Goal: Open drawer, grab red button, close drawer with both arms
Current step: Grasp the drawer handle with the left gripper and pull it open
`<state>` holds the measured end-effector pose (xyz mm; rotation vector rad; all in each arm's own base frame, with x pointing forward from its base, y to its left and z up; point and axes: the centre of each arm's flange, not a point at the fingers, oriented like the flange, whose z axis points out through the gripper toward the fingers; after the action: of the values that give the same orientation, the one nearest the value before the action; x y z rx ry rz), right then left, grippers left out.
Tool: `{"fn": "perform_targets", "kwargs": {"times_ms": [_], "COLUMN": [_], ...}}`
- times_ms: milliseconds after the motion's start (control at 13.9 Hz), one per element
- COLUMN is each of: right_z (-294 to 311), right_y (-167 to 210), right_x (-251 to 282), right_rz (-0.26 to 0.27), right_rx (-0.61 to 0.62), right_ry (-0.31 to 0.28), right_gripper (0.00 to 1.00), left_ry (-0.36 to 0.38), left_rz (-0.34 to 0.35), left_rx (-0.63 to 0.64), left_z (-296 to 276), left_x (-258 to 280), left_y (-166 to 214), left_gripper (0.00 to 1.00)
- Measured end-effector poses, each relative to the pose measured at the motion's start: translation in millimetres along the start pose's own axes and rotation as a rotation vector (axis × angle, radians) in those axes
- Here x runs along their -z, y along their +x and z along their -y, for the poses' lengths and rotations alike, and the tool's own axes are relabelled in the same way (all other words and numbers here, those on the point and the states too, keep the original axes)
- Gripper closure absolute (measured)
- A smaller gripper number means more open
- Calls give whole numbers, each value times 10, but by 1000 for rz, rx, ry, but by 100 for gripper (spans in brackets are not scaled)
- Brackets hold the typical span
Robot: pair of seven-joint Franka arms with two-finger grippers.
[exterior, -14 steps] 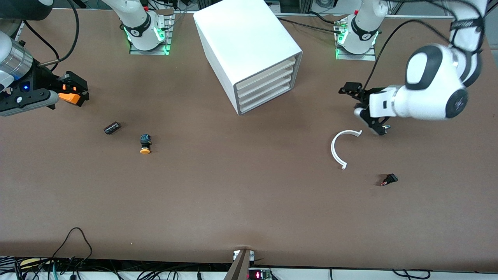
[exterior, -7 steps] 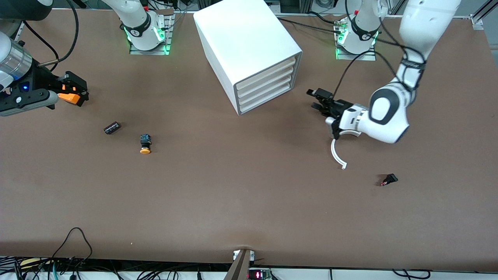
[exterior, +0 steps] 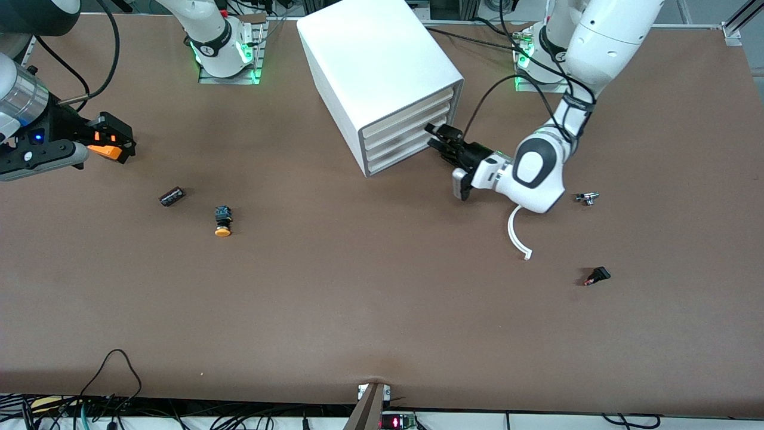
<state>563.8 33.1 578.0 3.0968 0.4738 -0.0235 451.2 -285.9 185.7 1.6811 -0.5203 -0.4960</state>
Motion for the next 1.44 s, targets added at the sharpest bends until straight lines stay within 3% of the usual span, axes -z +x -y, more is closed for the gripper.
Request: {"fn": "perform_targets", "kwargs": {"times_ms": [144, 502, 718, 1005, 1435], "right_z": [-1, -2, -2, -9, -10], "right_y": [0, 0, 0, 15, 20], "right_x": [0, 0, 0, 14, 18], "right_rz": [0, 0, 0, -15, -20], "right_rx": [0, 0, 0, -1, -1], "right_ry": [0, 0, 0, -4, -5], "right_gripper": [0, 0, 0, 0, 0], "left_ry": [-37, -39, -43, -45, -40], "left_rz": [3, 11, 12, 13, -8], "left_rx": [6, -5, -12, -16, 6], "left_z": [-3, 131, 145, 132, 142], "left_x": [-239, -424, -444, -451, -348], "left_y": [36, 27, 26, 37, 58], "left_gripper": [46, 52, 80, 85, 85]}}
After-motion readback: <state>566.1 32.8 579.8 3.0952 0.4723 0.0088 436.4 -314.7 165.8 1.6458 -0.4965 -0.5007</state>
